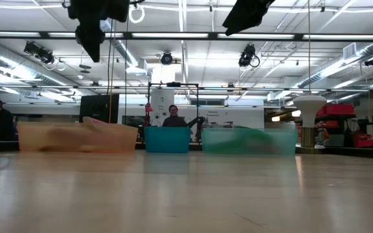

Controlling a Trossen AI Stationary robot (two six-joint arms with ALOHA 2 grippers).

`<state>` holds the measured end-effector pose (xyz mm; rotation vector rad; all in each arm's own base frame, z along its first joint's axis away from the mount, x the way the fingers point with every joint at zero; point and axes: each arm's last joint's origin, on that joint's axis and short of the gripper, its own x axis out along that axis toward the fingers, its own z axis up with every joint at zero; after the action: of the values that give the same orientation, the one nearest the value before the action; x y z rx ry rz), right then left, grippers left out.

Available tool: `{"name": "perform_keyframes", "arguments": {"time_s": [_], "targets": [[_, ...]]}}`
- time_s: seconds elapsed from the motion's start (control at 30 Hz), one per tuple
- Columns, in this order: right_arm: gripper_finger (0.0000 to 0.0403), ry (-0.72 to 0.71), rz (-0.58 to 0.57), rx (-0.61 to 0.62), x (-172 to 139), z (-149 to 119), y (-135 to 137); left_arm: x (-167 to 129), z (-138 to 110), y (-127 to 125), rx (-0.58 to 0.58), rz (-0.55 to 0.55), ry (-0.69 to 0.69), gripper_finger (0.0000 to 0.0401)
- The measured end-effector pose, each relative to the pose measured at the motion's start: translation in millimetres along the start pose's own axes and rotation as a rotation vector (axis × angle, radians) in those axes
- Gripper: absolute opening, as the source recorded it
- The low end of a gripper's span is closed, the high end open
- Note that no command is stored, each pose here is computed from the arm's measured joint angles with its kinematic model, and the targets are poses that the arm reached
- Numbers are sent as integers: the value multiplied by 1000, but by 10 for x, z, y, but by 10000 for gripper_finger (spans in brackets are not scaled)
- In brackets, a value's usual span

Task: Pick and place Stapler, Stapler remover, tape
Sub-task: Put the sky blue staple remover into the blue bin

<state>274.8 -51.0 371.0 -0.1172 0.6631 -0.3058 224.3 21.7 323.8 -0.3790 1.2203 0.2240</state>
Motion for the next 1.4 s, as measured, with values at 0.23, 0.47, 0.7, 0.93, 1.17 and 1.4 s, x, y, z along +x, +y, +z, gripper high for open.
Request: {"name": "perform_keyframes", "arguments": {"time_s": [0.23,0.47,0.7,0.93,1.17,1.4], "targets": [[282,0,0,-1,0,0,1,75,-119,-388,-37,-43,42,282],[282,0,0,0,0,0,0,109,-240,-702,56,-42,5,279],[282,0,1,-2,0,0,0,236,-421,-1068,148,-49,36,279],[282,-2,8,-5,-1,2,2,499,-602,-1466,263,-49,71,279],[282,-6,34,-5,-1,4,11,876,-825,-1808,271,0,132,279],[282,-9,52,-10,-1,5,15,1117,-1105,-2084,318,-5,168,279]]}}
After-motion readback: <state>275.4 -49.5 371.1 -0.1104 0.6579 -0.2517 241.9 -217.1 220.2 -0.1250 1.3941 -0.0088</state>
